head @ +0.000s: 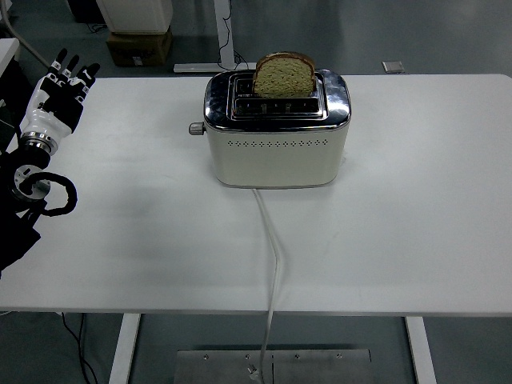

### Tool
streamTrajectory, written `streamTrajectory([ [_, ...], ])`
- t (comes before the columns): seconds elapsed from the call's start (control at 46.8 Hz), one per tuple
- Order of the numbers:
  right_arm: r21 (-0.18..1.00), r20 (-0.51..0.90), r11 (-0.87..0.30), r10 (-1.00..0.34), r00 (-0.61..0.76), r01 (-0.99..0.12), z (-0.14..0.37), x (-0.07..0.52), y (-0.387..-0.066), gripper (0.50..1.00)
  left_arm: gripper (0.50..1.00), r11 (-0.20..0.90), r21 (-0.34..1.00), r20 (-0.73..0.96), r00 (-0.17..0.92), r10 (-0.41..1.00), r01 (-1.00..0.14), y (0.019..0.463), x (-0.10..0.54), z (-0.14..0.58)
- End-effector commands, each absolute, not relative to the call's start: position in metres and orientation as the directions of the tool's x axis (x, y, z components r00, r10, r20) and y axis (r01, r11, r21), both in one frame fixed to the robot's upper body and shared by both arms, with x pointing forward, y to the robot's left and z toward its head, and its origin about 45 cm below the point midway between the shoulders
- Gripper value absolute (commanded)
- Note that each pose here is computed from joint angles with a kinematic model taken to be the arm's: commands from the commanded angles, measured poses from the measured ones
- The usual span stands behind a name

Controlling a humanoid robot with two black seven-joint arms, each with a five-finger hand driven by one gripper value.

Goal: Press down toaster

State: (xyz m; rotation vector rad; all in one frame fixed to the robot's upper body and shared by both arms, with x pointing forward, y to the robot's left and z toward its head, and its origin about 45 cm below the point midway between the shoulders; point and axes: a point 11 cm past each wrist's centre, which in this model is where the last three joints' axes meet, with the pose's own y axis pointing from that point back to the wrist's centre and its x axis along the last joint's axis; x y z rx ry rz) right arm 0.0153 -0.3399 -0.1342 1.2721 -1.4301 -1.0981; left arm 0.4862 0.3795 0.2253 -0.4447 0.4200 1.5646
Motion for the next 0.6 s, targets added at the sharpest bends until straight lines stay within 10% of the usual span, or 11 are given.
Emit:
streamTrajectory([
  [0.0, 0.978, 0.064, 0.076, -0.996, -0.064, -0.195, -0.134, 0.015, -0.34, 1.0, 1.0, -0.04, -0.006, -0.523, -0.031, 0.852, -0.999, 0.38, 0.486, 0.226],
  [0.577, 0.978, 0.064, 0.076, -0.996, -0.064, -0.195, -0.134, 0.015, -0.34, 1.0, 1.0, -0.069, -0.011, -0.54, -0.052, 0.84, -0.998, 0.39, 0.485, 0.229],
])
